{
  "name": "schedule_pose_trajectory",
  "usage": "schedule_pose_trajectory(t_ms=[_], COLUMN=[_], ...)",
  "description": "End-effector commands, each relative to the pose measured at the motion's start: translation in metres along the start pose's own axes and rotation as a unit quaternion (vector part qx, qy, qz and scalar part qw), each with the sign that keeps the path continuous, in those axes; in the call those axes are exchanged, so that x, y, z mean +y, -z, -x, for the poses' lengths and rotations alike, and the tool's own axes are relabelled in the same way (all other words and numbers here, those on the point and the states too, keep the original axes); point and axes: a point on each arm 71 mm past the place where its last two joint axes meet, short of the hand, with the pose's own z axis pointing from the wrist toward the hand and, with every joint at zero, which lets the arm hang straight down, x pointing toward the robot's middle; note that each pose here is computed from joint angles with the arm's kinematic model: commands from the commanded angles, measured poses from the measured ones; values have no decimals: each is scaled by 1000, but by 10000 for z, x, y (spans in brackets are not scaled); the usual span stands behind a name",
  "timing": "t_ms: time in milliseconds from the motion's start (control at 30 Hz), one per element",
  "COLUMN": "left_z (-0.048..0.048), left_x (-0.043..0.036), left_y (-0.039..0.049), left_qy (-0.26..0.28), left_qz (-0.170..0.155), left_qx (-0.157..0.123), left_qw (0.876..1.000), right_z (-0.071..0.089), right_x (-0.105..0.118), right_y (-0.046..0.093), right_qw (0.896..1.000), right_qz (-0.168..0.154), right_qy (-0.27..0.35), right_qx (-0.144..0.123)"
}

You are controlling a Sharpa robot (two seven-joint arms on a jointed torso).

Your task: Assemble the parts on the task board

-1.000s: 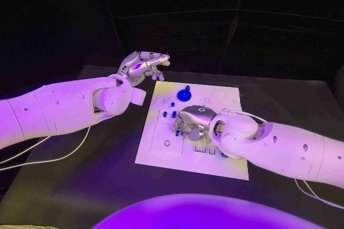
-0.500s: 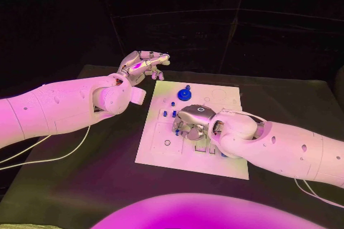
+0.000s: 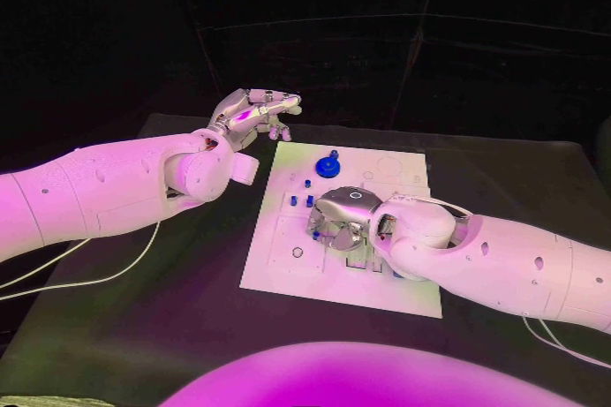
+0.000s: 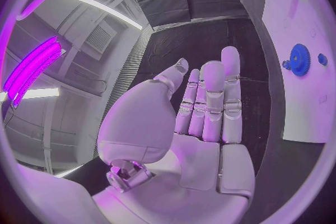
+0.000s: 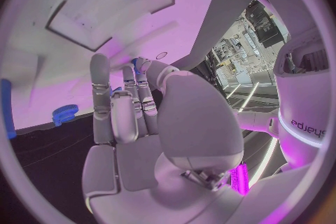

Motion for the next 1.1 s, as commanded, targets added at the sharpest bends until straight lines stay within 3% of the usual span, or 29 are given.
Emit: schedule_pose_trajectory(t_ms=[33,333,500,833,1100], left_z=[-2,5,24,32,26], left_x=[-13,-14,-16,-17,-13], left_y=[-4,-2,4,9,4], left_qy=[4,4,3,4,4], left_qz=[-2,-2,-2,-2,-1], left_qx=[4,4,2,2,4], left_qw=[1000,1000,1000,1000,1000], right_z=[-1,99,154,416,546], right_x=[2,-22,-133,-569,-857], right_y=[5,87,310,733,949], right_qw=[1000,997,994,991,986], right_qz=[-1,10,-2,-91,-150], right_qy=[4,-19,-38,-38,-18], right_qx=[-4,-76,-103,-95,-75])
